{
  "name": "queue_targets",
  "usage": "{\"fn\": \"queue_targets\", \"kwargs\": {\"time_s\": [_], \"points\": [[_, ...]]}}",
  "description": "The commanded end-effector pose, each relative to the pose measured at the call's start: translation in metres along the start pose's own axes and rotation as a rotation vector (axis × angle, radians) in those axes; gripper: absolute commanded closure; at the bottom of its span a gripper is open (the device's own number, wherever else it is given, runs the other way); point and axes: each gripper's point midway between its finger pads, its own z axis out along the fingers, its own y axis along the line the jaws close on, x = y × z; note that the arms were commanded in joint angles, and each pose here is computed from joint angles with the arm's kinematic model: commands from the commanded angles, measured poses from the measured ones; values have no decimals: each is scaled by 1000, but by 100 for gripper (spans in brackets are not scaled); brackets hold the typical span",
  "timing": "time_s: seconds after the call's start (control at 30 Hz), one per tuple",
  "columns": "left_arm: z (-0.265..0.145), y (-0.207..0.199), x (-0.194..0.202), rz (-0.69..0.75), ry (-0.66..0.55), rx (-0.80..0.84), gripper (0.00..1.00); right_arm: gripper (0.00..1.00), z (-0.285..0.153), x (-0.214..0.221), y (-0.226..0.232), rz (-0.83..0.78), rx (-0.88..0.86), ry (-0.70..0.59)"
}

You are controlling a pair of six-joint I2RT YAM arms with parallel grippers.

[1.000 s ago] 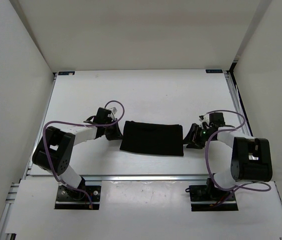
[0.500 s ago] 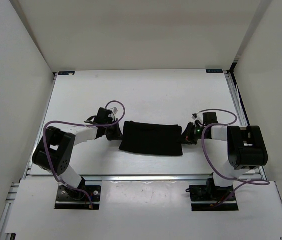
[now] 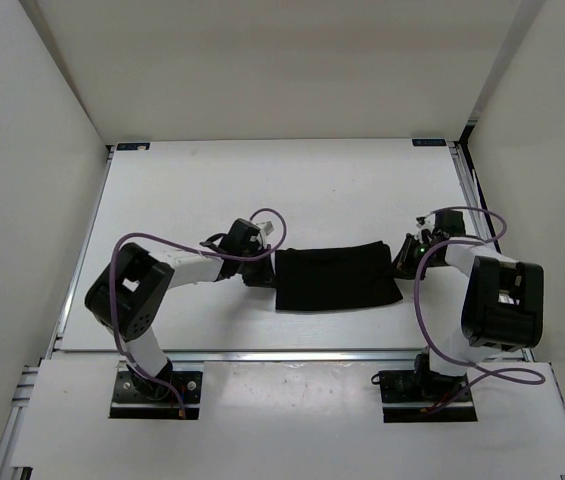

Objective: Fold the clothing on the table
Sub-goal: Fold the skirt

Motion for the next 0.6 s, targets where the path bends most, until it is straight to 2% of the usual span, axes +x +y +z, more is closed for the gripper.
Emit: {"fn": "queue_targets", "kwargs": {"time_s": [0.0,0.37,0.57], "points": [[9,-19,-2,27,16,32,100,100,-22,-10,2,-64,66,-8],[14,-29,-14,36,2,46,100,100,-51,-21,119,-289,-13,-65],[13,-35,-15,38,-8,60,100,100,-52,-8,163,-339,-97,-26]]}}
